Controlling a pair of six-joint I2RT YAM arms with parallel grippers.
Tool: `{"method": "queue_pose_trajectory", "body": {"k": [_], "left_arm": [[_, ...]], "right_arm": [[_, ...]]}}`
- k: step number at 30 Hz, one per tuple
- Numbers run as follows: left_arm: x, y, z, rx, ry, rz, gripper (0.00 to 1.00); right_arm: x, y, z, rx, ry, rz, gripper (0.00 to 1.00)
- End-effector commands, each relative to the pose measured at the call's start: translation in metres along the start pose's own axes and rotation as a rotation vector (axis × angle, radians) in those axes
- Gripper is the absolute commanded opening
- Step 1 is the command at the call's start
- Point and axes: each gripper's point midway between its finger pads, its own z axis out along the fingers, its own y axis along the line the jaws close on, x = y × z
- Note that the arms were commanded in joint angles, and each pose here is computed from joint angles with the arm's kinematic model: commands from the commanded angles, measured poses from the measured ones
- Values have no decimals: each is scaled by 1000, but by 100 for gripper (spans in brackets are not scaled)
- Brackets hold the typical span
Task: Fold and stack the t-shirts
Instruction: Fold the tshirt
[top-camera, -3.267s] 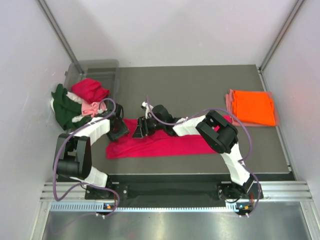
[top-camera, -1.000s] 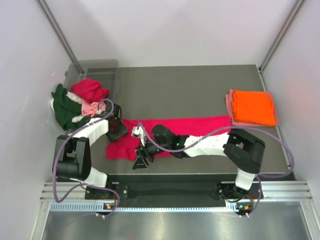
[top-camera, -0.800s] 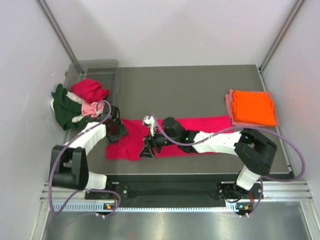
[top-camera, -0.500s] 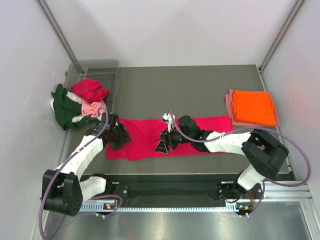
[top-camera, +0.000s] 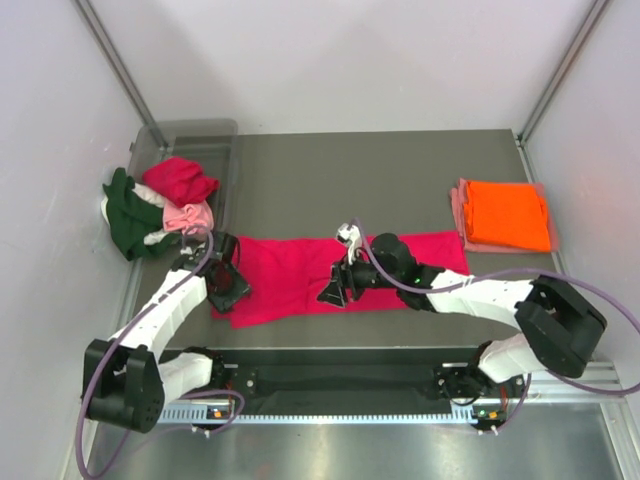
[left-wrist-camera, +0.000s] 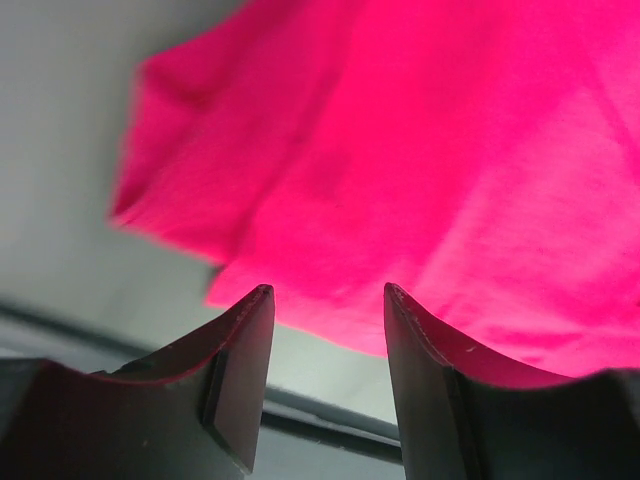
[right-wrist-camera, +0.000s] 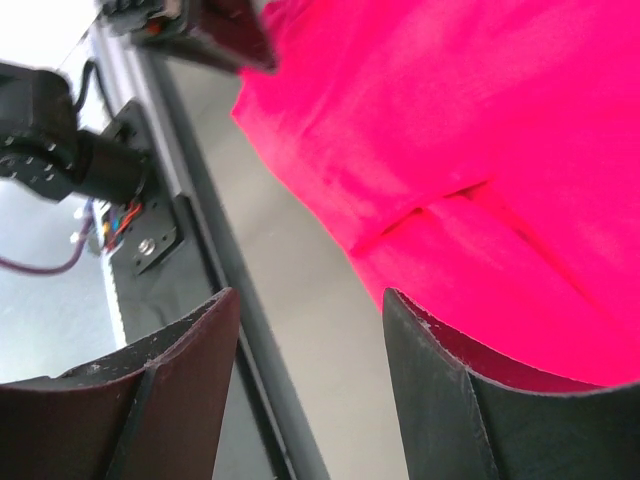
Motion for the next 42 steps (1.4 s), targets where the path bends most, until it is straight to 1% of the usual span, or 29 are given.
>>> {"method": "queue_pose_trajectory", "body": {"k": [1, 4, 5, 6, 7, 8, 9, 10, 11, 13, 14, 15, 21, 25, 27, 29, 30, 32, 33, 34, 35, 36, 38, 42], "left_arm": [[-3, 26, -15, -157, -28, -106, 53], [5, 22, -17, -112, -7, -140, 54], [12, 21, -15, -94, 17, -156, 56], [16, 19, -15, -78, 30, -163, 56], [19, 17, -16, -49, 33, -169, 56], [30, 18, -14, -37, 69, -186, 56], [34, 17, -12, -23, 76, -197, 57], [43, 19, -10, -16, 89, -213, 57], [48, 19, -8, -8, 102, -225, 57], [53, 12, -5, 37, 95, -249, 57], [59, 16, 0, 30, 102, -260, 57], [61, 11, 1, 59, 101, -264, 57], [73, 12, 17, 64, 116, -342, 56], [68, 11, 23, 67, 80, -381, 55], [58, 6, 24, 89, 37, -410, 54], [55, 2, 26, 104, 27, -437, 54], [51, -3, 27, 123, 14, -448, 53], [48, -4, 29, 122, 3, -469, 53], [46, -4, 30, 118, -8, -476, 53], [45, -4, 31, 117, -15, -480, 53], [44, -4, 32, 116, -19, -485, 52], [42, -3, 33, 111, -31, -490, 52], [40, -2, 36, 106, -42, -506, 52], [36, -3, 40, 112, -61, -528, 52]], "right_arm": [[-19, -12, -14, 80, -79, -18, 60], [-24, -34, -26, 188, -105, 17, 59], [-24, -40, -30, 220, -97, 28, 59], [-31, -51, -36, 278, -117, 35, 59], [-32, -57, -40, 309, -113, 33, 59], [-32, -63, -45, 350, -91, 40, 59], [-36, -75, -51, 418, -94, 45, 59], [-29, -83, -56, 466, -56, 48, 58], [-36, -90, -62, 512, -57, 55, 57], [-33, -109, -76, 633, -42, 80, 57], [-37, -116, -82, 665, -56, 95, 57], [-39, -121, -86, 689, -64, 106, 56], [-27, -141, -112, 835, -79, 189, 56], [-7, -150, -135, 968, -61, 264, 56], [0, -153, -146, 1022, -65, 288, 56], [15, -154, -153, 1051, -56, 324, 56], [15, -153, -159, 1065, -76, 331, 56], [29, -154, -168, 1097, -74, 367, 57], [28, -152, -176, 1115, -106, 372, 57], [34, -152, -181, 1133, -110, 406, 57], [43, -151, -184, 1141, -105, 420, 58], [42, -149, -188, 1143, -143, 451, 58], [55, -147, -193, 1154, -134, 481, 58], [67, -145, -202, 1182, -169, 559, 58]]}}
